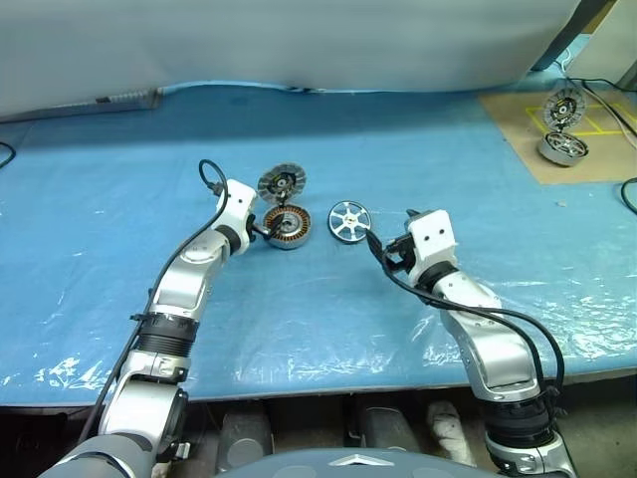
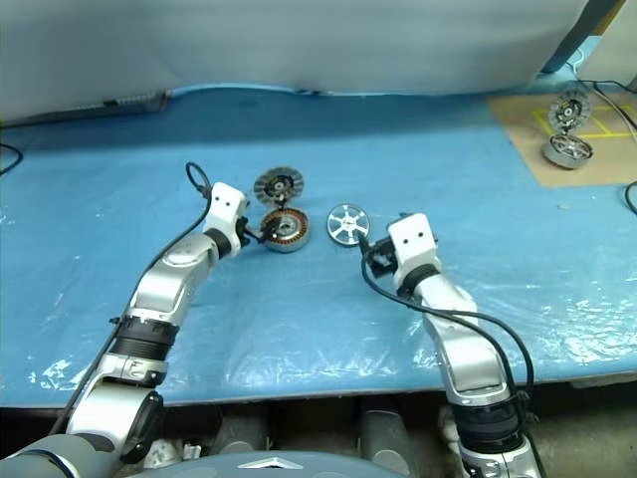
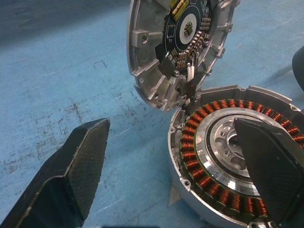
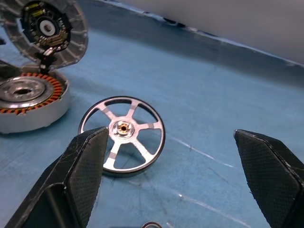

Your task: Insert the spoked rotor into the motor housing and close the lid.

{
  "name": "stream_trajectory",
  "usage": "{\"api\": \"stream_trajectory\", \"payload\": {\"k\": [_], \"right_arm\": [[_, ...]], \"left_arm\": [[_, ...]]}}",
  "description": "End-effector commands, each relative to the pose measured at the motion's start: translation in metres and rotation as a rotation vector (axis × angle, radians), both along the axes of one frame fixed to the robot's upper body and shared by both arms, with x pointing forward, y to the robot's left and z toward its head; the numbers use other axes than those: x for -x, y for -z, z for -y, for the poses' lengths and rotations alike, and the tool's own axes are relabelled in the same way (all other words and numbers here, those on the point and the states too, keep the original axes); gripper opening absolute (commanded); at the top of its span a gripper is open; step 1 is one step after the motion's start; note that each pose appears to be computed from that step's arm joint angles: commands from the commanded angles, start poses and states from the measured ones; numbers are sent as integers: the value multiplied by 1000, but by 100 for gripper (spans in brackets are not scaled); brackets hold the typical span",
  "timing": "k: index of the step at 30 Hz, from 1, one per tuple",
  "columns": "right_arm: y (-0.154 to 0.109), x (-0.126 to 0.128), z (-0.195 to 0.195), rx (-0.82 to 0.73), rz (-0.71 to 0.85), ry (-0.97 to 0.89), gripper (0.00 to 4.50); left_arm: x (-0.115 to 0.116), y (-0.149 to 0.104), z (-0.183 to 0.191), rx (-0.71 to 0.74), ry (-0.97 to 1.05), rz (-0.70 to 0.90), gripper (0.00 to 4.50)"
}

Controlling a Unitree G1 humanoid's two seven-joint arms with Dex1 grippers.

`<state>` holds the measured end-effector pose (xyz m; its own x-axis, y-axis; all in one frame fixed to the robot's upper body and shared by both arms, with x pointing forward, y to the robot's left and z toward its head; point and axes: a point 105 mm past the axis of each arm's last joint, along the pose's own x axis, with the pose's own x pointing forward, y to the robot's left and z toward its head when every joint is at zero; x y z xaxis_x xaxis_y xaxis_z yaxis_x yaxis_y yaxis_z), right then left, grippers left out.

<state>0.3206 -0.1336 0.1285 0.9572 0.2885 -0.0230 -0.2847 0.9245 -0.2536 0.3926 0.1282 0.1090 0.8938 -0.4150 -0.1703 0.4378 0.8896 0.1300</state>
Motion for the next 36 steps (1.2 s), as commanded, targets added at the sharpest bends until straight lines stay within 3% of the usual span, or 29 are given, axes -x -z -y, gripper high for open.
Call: {"api": "stream_trajectory", "payload": {"k": [1, 7, 12, 18, 21, 25, 30, 34, 36], "right_arm": [[-1, 1, 8, -53, -33, 74, 450], [8, 2, -5, -37, -175, -13, 450], [-7, -4, -9, -15, -172, -51, 450], [-16, 0, -24, 32, -149, -158, 450], [-8, 3, -22, 60, -160, -157, 450], [-4, 5, -22, 45, -169, -149, 450], [1, 5, -21, 39, -175, -137, 450], [3, 3, -20, 45, -174, -131, 450], [2, 3, -18, 45, -171, -126, 450]], "left_arm": [[-1, -14, 2, -7, 13, 50, 444], [0, -13, 0, -17, 18, 55, 444], [6, -14, 2, -37, 71, 67, 444], [37, -22, 26, -17, 374, 2, 444], [53, -32, 37, -135, 562, -12, 444], [56, -53, 49, -209, 703, -9, 444], [39, -64, 65, -321, 772, -92, 444], [33, -52, 69, -584, 847, -164, 444], [29, -55, 76, -635, 871, -184, 444]]}}
